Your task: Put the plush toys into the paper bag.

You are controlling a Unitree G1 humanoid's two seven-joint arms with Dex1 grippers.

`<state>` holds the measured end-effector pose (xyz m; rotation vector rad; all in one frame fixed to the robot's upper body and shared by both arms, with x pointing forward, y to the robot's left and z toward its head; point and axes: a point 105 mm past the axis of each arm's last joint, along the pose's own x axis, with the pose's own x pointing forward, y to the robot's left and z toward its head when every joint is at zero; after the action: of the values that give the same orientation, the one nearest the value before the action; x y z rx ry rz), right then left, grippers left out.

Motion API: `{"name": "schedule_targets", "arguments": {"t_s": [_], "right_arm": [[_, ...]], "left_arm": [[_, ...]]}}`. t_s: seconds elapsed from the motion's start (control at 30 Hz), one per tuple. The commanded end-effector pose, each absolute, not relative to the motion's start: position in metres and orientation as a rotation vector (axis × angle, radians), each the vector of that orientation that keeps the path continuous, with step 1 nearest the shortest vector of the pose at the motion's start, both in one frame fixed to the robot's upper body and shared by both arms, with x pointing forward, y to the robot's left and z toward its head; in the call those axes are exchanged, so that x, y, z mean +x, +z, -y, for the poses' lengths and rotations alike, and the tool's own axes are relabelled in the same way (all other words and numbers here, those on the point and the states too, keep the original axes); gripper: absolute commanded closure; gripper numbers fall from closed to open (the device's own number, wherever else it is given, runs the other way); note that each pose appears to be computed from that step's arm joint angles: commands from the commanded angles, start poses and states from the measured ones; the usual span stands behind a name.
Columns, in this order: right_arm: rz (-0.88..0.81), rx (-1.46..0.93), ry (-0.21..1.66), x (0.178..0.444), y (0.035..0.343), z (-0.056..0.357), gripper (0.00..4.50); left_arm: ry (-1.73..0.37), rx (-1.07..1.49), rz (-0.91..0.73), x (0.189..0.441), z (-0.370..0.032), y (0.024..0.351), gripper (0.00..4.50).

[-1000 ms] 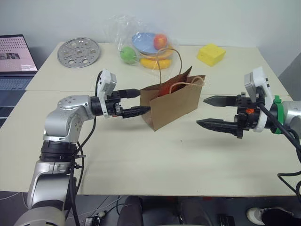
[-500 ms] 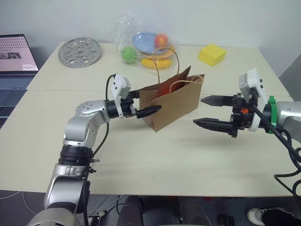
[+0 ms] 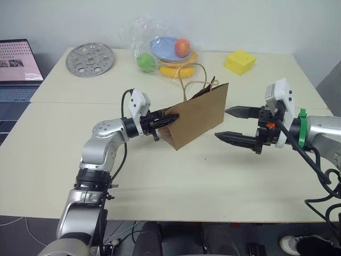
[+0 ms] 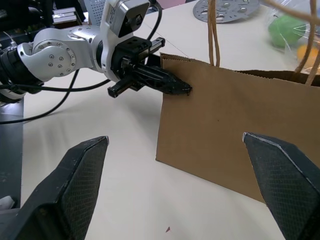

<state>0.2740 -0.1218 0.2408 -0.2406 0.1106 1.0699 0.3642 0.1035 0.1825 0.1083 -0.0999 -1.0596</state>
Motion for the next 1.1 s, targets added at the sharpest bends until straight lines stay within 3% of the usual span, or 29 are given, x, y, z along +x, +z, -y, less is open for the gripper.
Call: {"name": "schedule_targets", "arguments": {"t_s": [0.03, 0.27, 0.43, 0.57, 1.03, 1.1], "right_arm": [[-0.053, -0.308, 1.055, 0.270, 0.246, 0.120, 0.00], [0.111, -0.423, 0.952, 0.275, 0.250, 0.127, 0.00], [-0.018, -0.431, 0.977, 0.251, 0.242, 0.155, 0.00], [-0.018, -0.341, 0.994, 0.229, 0.251, 0.160, 0.00], [-0.087, -0.355, 0.951, 0.227, 0.237, 0.161, 0.00], [-0.086, -0.354, 0.954, 0.228, 0.238, 0.162, 0.00]], "left_arm": [[-1.053, 0.153, 0.129, 0.369, -0.099, 0.186, 4.48], [-1.098, 0.151, 0.135, 0.370, -0.098, 0.188, 4.48], [-1.379, 0.157, 0.088, 0.346, -0.094, 0.201, 4.48], [-1.511, 0.211, 0.045, 0.337, -0.090, 0.204, 4.48], [-1.486, 0.309, 0.045, 0.360, -0.082, 0.196, 4.48], [-1.468, 0.302, 0.052, 0.360, -0.084, 0.199, 4.05]]}}
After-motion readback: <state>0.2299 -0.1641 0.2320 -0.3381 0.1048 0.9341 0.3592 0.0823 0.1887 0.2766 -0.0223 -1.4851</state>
